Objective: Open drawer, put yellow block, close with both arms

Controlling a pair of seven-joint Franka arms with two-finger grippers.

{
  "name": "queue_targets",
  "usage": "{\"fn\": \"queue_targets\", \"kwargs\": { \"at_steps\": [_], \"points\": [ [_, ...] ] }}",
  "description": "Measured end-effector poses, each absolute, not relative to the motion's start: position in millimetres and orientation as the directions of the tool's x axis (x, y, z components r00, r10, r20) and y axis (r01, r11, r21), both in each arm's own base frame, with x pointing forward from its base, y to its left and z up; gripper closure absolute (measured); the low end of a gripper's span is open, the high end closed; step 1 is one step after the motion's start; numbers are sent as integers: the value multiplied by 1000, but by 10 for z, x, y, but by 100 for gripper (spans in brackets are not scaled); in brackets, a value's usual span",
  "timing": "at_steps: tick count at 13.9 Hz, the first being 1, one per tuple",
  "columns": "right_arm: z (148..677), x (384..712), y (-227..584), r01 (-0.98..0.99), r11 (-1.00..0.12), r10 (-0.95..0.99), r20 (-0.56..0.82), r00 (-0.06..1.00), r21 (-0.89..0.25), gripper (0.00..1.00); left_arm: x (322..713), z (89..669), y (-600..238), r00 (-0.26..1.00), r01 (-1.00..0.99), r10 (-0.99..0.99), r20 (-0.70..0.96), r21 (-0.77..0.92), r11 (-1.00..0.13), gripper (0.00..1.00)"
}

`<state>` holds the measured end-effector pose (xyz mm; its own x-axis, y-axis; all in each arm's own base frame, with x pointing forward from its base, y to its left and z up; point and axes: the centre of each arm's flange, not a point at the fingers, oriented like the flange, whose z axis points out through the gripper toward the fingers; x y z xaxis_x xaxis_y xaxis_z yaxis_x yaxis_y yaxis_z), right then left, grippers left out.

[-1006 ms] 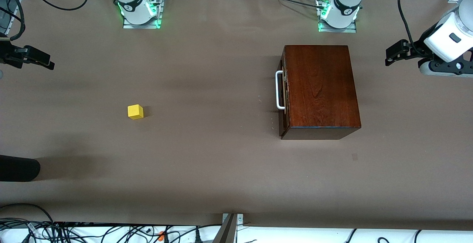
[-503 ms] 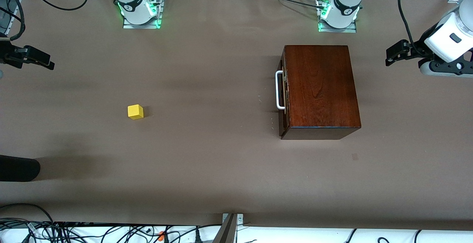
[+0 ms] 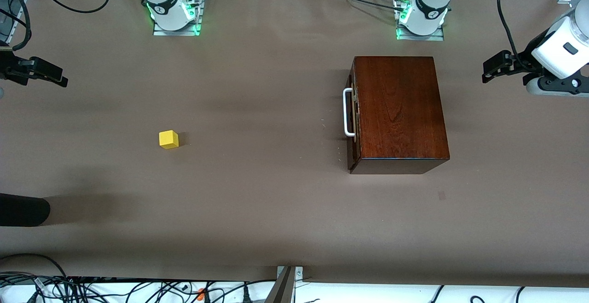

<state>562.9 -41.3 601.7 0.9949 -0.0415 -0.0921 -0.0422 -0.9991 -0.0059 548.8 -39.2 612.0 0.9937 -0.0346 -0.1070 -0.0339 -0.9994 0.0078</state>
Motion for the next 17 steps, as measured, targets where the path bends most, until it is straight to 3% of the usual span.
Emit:
{"fn": "queue_targets", "kwargs": {
  "at_steps": [5,11,17],
  "points": [
    [6017,5629,-412,-42,-999,-41,-92,995,-6,0,5459,6142,-710,994,-36,-38,-101,18,-999,0],
    [6014,5628,-409,-42,-999,-41,-93,995,-6,0,5204,6022,-2346,994,11,10,-108,5,-1000,0],
    [6012,5629,-400,-40,-999,-39,-93,995,-6,0,4875,5371,-3821,992,19,28,-121,-76,-997,0]
  ]
}}
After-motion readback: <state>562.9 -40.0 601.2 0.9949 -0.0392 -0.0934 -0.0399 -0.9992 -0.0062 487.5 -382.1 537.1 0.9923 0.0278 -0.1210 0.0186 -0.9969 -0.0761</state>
